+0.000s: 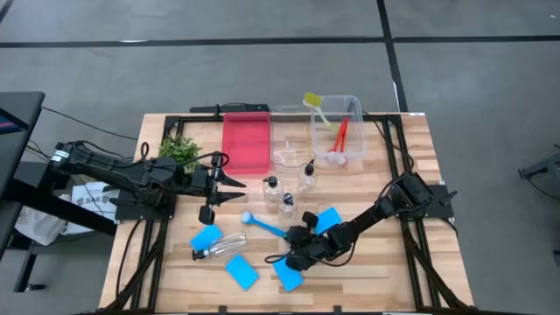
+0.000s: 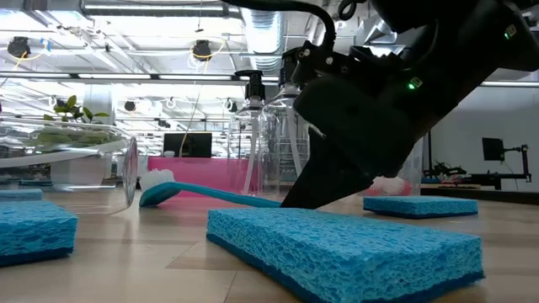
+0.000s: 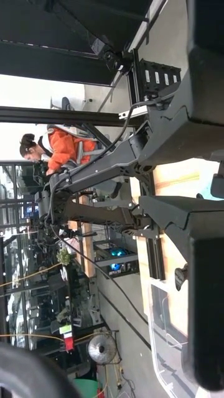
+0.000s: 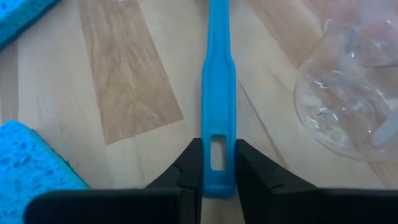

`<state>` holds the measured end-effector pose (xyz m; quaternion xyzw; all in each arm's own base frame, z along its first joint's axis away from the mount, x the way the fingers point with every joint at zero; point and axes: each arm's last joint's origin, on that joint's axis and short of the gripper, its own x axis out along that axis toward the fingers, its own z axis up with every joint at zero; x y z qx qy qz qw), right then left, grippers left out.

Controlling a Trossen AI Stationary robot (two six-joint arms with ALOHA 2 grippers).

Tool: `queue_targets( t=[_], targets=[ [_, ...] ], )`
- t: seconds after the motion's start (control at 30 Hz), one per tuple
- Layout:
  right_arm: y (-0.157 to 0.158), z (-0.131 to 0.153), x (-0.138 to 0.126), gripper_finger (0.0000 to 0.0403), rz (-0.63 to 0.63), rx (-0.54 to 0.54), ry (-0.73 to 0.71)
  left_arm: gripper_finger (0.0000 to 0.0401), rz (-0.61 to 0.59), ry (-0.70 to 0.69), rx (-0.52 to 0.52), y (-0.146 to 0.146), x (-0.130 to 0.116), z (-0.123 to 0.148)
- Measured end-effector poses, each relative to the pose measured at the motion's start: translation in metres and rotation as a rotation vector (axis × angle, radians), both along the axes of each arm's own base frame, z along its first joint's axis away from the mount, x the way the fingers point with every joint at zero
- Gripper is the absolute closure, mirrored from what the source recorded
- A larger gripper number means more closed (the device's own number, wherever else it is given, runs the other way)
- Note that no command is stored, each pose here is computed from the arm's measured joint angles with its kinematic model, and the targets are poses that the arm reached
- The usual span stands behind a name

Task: Pick & Place Kitchen Sink Supplies
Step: Put the blue kitchen brush into the white bin

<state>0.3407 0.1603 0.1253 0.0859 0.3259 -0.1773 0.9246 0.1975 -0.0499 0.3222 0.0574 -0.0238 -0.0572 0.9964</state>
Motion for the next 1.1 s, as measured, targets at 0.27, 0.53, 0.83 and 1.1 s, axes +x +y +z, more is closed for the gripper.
queue_targets(
  t=[0.27, 0.53, 0.83, 1.1],
  targets=[
    [0.001, 0.001, 0.0, 0.035, -0.025, -0.027, -0.019, 0.0309, 0.0, 0.0, 0.0, 0.0, 0.0, 0.0],
    [0.008, 0.009, 0.003, 0.035, -0.008, -0.056, -0.044, 0.0309, 0.0, 0.0, 0.0, 0.0, 0.0, 0.0],
    [0.011, 0.025, -0.002, 0.035, -0.018, -0.082, -0.086, 0.0309, 0.0, 0.0, 0.0, 0.0, 0.0, 0.0],
    [0.023, 0.057, -0.017, 0.035, -0.016, -0.131, -0.177, 0.0309, 0.0, 0.0, 0.003, 0.0, 0.0, 0.0]
  ],
)
